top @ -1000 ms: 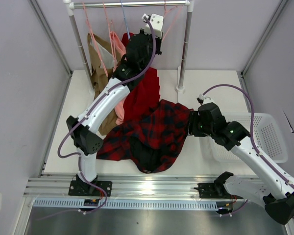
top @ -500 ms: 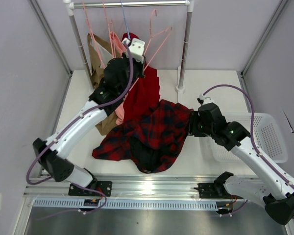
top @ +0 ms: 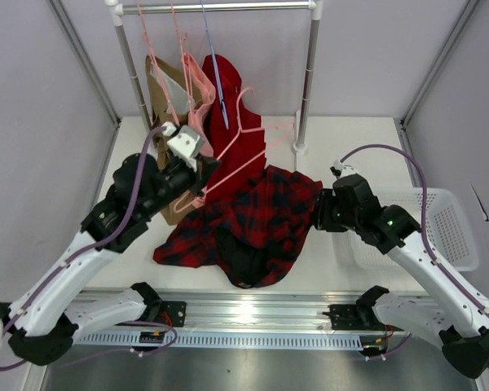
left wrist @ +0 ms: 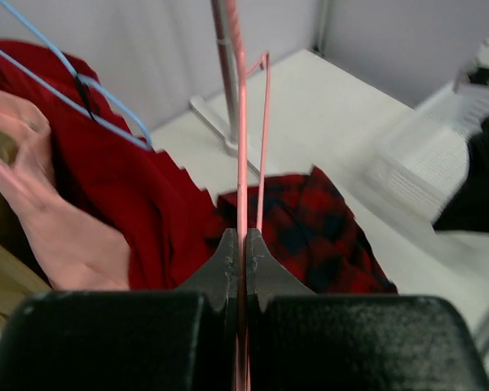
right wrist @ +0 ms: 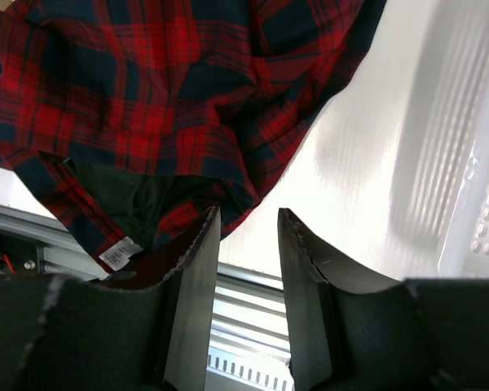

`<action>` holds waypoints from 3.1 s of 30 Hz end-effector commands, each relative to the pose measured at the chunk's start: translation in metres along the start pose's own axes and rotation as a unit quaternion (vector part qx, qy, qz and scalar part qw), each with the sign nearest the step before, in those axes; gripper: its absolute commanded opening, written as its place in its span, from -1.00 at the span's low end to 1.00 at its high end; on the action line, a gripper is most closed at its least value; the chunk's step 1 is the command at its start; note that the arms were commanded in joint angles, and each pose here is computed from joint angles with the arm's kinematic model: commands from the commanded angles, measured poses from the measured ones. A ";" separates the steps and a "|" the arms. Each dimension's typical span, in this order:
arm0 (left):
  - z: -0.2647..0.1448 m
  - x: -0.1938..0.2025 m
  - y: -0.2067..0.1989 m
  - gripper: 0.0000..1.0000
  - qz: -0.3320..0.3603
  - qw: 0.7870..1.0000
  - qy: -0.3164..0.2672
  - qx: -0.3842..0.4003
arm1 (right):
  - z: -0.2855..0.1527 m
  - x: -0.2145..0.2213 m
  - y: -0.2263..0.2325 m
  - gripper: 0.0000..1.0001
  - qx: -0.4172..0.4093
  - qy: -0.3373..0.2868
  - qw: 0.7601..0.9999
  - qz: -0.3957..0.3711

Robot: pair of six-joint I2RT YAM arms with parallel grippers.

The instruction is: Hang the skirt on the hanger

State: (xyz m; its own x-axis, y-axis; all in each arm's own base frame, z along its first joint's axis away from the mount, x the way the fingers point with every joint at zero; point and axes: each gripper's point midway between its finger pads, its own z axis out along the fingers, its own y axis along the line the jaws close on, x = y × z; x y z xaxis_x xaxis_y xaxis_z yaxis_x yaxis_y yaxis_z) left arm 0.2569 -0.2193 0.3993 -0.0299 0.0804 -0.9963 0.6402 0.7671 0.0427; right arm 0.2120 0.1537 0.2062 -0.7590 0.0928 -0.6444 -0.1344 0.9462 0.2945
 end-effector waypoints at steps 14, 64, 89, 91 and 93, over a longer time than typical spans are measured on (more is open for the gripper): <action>-0.108 0.096 -0.057 -1.00 -0.086 0.976 0.146 0.138 | 0.024 0.050 -0.006 -0.24 -0.017 0.062 0.998 0.012; -0.100 0.132 -0.072 -1.00 -0.060 0.953 0.242 0.173 | 0.069 0.108 0.030 -0.44 -0.065 0.124 0.989 0.040; -0.098 0.129 -0.076 -1.00 -0.054 0.949 0.246 0.188 | 0.071 0.118 0.026 -0.38 -0.065 0.125 0.988 0.056; -0.098 0.129 -0.076 -1.00 -0.053 0.949 0.247 0.189 | 0.071 0.116 0.029 -0.41 -0.069 0.124 0.988 0.057; -0.098 0.129 -0.077 -1.00 -0.054 0.948 0.248 0.191 | 0.073 0.116 0.029 -0.46 -0.068 0.123 0.989 0.057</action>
State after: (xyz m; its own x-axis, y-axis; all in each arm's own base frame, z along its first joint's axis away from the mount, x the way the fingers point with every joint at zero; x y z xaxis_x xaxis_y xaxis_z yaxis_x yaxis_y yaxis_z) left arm 0.1280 -0.1979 0.2508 -0.4710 0.4065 -0.7829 0.8098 0.5512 -0.2009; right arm 0.1614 0.2062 0.0844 -0.9122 0.0881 -0.4002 -0.1030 0.8960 0.4319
